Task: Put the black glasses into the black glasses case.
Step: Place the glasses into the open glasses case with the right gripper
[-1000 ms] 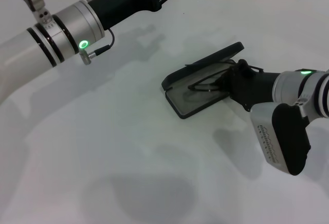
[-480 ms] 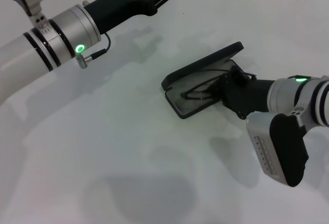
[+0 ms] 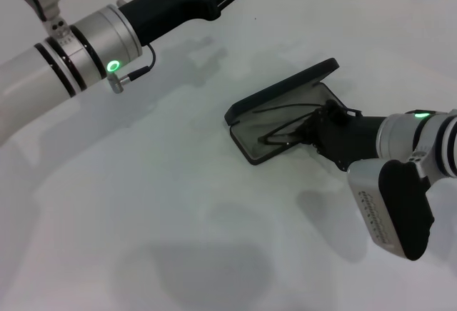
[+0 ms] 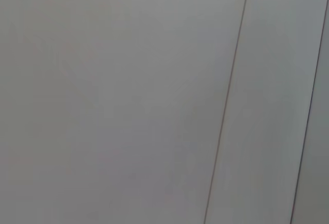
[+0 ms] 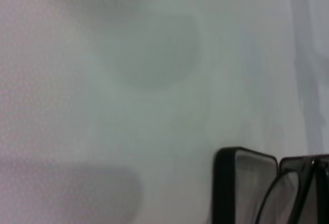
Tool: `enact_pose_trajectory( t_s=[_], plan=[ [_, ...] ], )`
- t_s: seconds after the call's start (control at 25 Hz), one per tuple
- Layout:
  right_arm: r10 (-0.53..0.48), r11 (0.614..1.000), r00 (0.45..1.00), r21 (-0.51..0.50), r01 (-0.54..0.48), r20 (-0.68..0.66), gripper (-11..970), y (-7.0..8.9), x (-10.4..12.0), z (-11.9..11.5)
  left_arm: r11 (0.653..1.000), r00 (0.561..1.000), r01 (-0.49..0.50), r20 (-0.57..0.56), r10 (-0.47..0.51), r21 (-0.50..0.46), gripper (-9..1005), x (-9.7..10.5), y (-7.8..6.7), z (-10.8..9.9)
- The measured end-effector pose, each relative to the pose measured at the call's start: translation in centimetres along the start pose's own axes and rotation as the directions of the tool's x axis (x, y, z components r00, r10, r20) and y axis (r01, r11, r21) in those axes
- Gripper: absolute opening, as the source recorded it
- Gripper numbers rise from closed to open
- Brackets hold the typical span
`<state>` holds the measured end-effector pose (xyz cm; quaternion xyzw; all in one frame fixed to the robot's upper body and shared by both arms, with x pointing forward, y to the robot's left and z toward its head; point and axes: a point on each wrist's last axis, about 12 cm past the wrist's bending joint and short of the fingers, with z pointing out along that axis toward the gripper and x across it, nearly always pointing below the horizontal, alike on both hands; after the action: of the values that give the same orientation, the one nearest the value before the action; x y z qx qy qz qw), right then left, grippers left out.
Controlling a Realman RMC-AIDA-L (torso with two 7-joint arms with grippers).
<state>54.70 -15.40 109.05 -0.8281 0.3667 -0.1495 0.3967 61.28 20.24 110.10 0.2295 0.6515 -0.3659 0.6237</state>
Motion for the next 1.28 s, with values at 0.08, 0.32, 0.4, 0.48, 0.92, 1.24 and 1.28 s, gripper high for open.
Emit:
enact_pose_trajectory(
  t_s=[0.08, 0.32, 0.4, 0.48, 0.92, 1.24, 1.28],
  plan=[
    [0.003, 1.0, 1.0, -0.001, -0.003, -0.005, 107, 0.01, 0.2, 0.02, 1.0, 1.0, -0.001, 0.001, 0.001, 0.003, 444, -0.08, -0.03, 0.13],
    [0.003, 1.0, 1.0, 0.008, -0.003, -0.026, 108, -0.2, 0.71, 0.32, 1.0, 1.0, 0.005, 0.005, -0.005, 0.011, 444, -0.05, -0.23, 0.3],
    [0.003, 1.0, 1.0, 0.009, -0.003, -0.026, 108, -0.23, 0.72, 0.34, 1.0, 1.0, 0.004, 0.006, -0.004, 0.011, 444, -0.06, -0.23, 0.31],
    [0.002, 1.0, 1.0, 0.011, -0.001, -0.027, 108, -0.32, 0.75, 0.35, 1.0, 1.0, 0.004, 0.006, -0.004, 0.01, 444, -0.06, -0.23, 0.31],
    [-0.007, 1.0, 0.999, 0.018, 0.008, -0.039, 108, -0.36, 0.93, 0.41, 1.0, 1.0, -0.004, 0.013, 0.004, 0.008, 443, -0.11, -0.24, 0.35],
    [0.003, 1.0, 0.999, 0.03, -0.002, -0.047, 149, -0.41, 1.01, 0.47, 1.0, 1.0, -0.004, 0.013, 0.004, 0.008, 443, -0.11, -0.24, 0.34],
    [0.009, 0.999, 0.999, 0.042, -0.007, -0.05, 162, -0.54, 0.99, 0.49, 1.0, 1.0, -0.004, 0.013, 0.004, 0.008, 444, -0.11, -0.24, 0.35]
  ],
)
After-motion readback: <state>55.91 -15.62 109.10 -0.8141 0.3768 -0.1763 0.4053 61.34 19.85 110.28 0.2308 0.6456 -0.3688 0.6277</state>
